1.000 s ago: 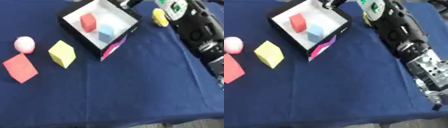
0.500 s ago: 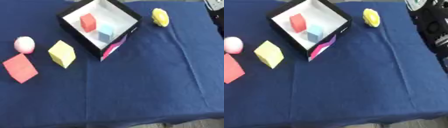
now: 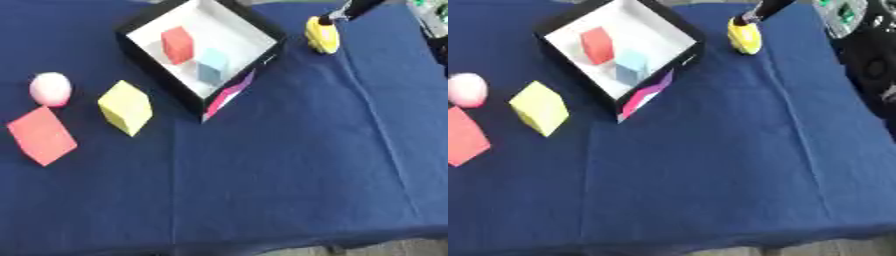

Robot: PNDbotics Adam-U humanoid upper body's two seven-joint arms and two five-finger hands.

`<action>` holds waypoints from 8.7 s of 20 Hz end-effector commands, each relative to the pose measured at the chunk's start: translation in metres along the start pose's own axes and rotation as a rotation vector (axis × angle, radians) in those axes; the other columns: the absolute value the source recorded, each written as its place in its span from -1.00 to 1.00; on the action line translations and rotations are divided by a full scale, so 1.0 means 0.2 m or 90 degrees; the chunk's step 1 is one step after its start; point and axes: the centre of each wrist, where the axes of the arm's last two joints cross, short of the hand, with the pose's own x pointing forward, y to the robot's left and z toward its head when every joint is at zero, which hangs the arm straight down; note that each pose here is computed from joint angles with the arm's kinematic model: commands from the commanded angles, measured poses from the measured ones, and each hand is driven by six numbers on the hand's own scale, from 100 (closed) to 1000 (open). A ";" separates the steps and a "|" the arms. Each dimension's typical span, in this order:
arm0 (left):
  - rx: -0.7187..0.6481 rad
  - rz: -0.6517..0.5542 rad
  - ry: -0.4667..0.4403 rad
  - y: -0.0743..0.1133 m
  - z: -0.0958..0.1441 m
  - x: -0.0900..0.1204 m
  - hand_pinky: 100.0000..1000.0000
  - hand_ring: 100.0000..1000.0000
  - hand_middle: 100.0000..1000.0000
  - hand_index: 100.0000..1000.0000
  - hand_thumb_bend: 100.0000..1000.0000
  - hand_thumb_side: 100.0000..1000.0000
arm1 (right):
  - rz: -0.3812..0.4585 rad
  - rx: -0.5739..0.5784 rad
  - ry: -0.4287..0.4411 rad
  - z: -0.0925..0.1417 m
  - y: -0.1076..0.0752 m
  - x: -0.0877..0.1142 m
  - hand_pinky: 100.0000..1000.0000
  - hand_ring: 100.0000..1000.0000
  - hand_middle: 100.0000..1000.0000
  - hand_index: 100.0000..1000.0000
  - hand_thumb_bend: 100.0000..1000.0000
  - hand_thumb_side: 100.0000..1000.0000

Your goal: Pick up objects on the table and place them in the box.

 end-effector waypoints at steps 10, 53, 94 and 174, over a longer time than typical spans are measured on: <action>-0.009 -0.014 -0.039 0.02 -0.04 0.09 0.58 0.65 0.68 0.80 -0.92 0.68 | 0.003 -0.022 0.082 -0.04 0.05 -0.11 0.67 0.88 0.64 0.79 0.06 -0.32; -0.003 -0.015 -0.035 0.04 -0.03 0.07 0.58 0.66 0.68 0.79 -0.90 0.65 | -0.016 -0.238 -0.154 0.18 -0.28 0.52 0.44 0.30 -0.30 0.05 -0.91 -1.00; 0.004 -0.028 -0.033 0.08 -0.02 0.06 0.58 0.66 0.68 0.79 -0.91 0.64 | -0.277 -0.314 -0.214 0.51 -0.15 0.41 0.55 0.76 0.53 0.64 -1.00 -0.29; -0.635 -0.706 0.235 -0.09 0.28 0.15 0.86 0.79 0.47 0.72 -0.13 -0.25 | -0.717 -0.399 -0.084 0.41 0.43 0.04 0.54 0.75 0.51 0.69 -0.72 0.04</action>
